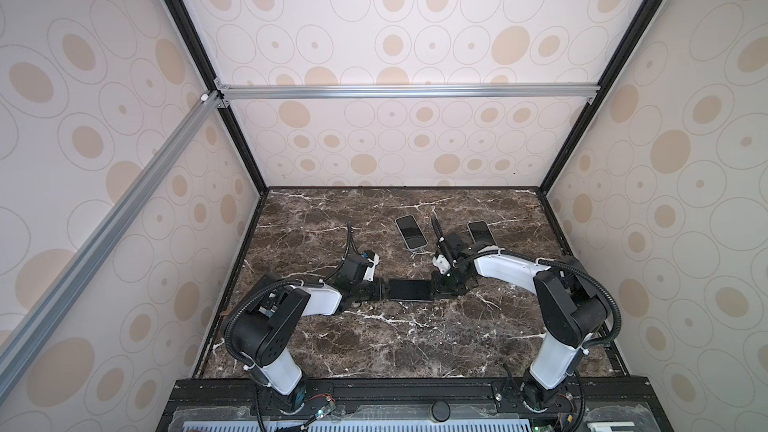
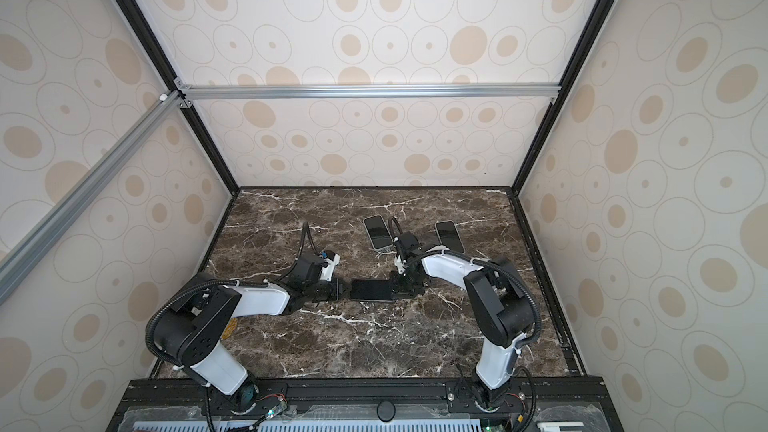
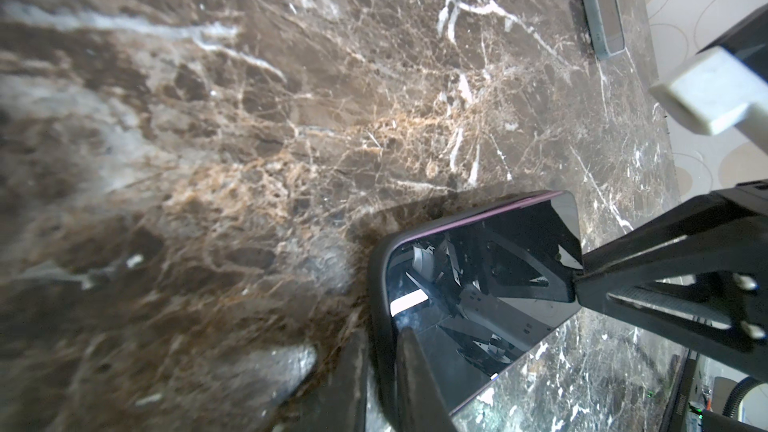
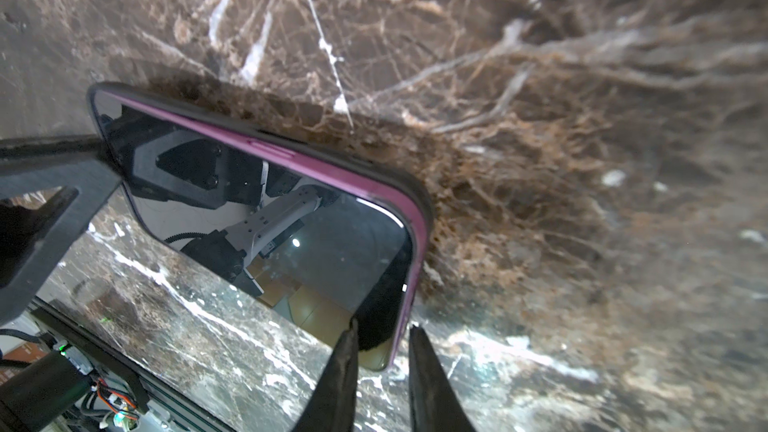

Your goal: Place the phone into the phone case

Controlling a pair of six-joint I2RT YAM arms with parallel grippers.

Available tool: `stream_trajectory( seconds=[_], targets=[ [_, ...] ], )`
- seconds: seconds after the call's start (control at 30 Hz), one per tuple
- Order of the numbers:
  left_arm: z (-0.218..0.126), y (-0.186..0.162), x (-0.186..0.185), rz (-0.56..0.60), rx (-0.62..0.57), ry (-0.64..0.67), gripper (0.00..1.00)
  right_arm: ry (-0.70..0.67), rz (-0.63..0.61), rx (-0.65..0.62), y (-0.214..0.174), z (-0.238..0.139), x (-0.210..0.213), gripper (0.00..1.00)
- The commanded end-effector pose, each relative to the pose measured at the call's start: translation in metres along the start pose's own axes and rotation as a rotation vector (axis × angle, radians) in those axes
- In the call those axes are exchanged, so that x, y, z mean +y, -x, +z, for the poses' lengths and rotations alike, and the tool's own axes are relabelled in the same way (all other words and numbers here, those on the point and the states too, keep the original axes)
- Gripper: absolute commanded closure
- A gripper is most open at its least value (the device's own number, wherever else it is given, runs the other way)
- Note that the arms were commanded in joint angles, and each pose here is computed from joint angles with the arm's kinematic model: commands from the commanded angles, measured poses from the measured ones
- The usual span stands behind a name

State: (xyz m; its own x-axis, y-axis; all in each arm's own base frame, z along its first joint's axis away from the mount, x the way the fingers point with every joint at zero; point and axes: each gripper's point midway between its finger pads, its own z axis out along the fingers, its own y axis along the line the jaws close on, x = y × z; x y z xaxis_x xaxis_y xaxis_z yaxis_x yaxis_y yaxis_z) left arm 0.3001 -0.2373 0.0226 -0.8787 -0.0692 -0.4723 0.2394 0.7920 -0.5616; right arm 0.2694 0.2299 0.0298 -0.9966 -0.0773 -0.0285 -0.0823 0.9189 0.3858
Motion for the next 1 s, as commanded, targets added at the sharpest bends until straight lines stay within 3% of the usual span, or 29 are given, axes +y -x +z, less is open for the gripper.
stream_trajectory(
  seconds=[0.0,0.3,0.63,0.97],
  targets=[
    [0.0,-0.012,0.009,0.008,0.041,0.038,0.85,-0.021,0.006,0.028,-0.01,0.006,-0.007,0.82],
    [0.001,-0.015,0.008,0.001,0.049,0.03,0.85,-0.082,0.024,0.107,-0.033,0.033,-0.025,0.84],
    [0.002,-0.015,0.008,-0.004,0.05,0.026,0.85,-0.261,0.028,0.214,-0.07,0.067,-0.062,0.84],
    [0.002,-0.016,0.008,-0.005,0.05,0.026,0.85,-0.348,0.015,0.259,-0.082,0.084,-0.08,0.84]
  ],
)
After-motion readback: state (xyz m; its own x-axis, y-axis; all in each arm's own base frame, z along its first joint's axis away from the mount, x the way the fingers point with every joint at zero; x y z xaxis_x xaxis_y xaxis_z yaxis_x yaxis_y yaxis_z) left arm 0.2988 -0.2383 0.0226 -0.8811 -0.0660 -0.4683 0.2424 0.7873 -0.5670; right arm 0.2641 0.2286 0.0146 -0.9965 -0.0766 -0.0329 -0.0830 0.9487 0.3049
